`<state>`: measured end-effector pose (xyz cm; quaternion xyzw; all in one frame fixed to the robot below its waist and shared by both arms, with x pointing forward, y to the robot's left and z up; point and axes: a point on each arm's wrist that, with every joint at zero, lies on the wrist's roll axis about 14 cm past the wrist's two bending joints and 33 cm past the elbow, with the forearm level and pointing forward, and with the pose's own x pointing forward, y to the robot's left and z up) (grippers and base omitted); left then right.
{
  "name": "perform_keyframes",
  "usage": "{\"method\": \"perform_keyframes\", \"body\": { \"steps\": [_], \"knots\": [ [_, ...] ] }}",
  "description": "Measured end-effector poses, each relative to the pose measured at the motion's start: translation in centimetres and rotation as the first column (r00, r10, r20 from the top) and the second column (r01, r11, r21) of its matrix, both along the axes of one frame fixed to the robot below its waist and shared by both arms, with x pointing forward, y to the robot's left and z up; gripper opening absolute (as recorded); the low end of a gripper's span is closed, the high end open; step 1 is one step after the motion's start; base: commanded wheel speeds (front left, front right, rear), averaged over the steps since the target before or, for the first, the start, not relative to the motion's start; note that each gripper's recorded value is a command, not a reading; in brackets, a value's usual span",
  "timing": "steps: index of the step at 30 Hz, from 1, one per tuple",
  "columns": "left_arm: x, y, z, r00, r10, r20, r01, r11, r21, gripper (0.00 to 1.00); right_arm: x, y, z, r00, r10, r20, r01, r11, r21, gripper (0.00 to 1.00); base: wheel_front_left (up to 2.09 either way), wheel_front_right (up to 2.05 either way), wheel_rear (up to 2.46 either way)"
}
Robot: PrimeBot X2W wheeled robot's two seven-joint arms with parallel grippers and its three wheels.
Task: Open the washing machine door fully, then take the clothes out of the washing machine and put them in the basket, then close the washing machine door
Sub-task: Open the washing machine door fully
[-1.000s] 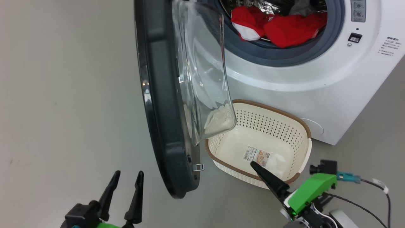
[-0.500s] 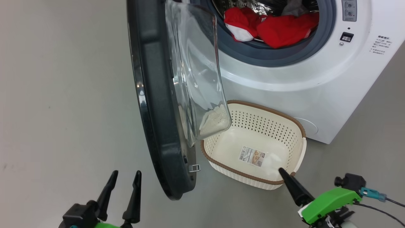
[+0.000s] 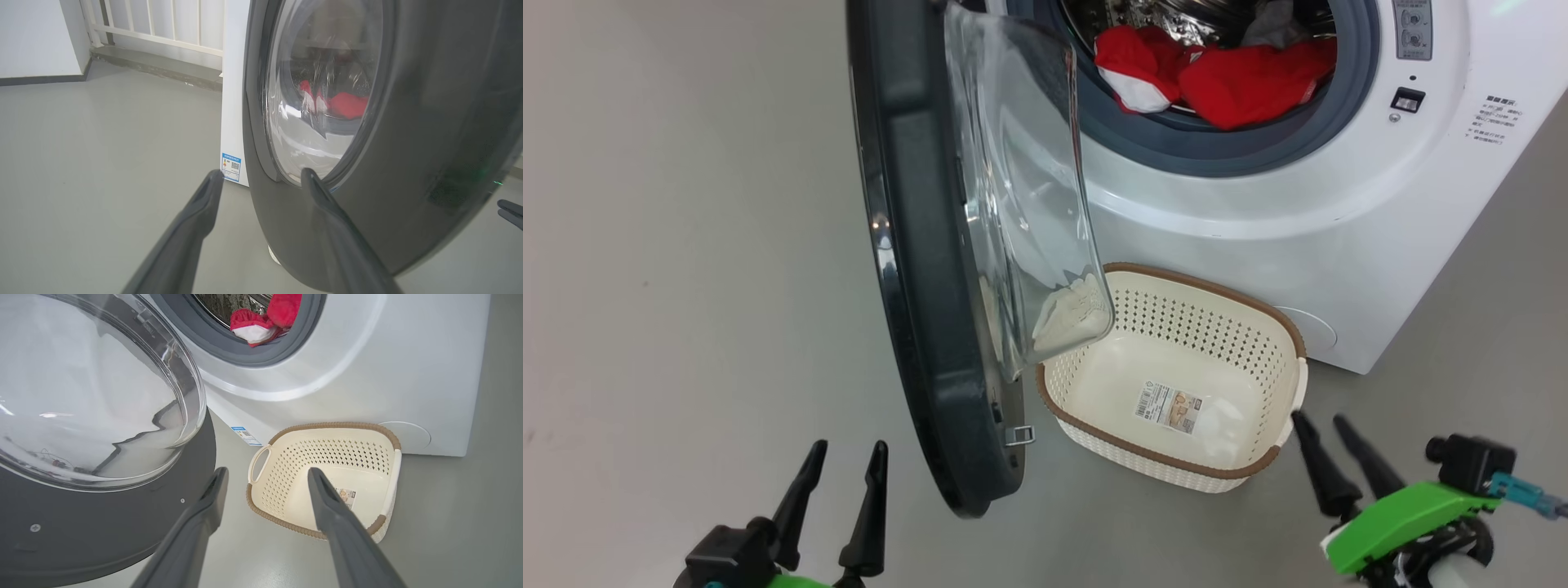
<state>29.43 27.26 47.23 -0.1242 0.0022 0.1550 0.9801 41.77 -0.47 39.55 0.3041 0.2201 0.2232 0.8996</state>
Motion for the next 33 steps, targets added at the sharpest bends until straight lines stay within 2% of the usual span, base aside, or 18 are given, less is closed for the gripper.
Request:
{"method": "perform_keyframes", "body": {
  "steps": [1,5,11,17,20,33],
  "knots": [
    [0.0,0.0,0.0,1.000,0.000,0.000,0.000,1.000,0.000,1.00,0.0,0.0,0.0,1.000,0.000,0.000,0.000,1.000,0.000,1.00,0.00,0.00,0.00],
    [0.0,0.0,0.0,1.000,0.000,-0.001,0.000,1.000,0.000,1.00,1.3,0.1,2.5,0.991,-0.010,0.130,0.013,1.000,-0.024,1.00,0.00,0.00,0.00],
    [0.0,0.0,0.0,1.000,-0.001,0.000,0.001,1.000,0.000,1.00,0.9,-0.8,4.1,0.964,0.001,0.265,0.033,0.992,-0.123,1.00,0.00,0.00,0.00],
    [0.0,0.1,0.0,1.000,0.003,-0.002,-0.003,1.000,0.001,1.00,0.9,-0.9,6.8,0.910,0.038,0.414,0.055,0.976,-0.211,1.00,0.00,0.00,0.00],
    [-0.1,0.1,-0.1,1.000,0.005,-0.003,-0.005,1.000,0.001,1.00,0.4,-0.9,7.0,0.900,0.048,0.433,0.060,0.971,-0.231,1.00,0.00,0.00,0.00],
    [0.0,0.3,0.0,1.000,0.009,-0.002,-0.009,1.000,0.004,1.00,-0.5,-1.5,5.6,0.917,0.036,0.398,0.072,0.965,-0.252,1.00,0.00,0.00,0.00]
  ]
}}
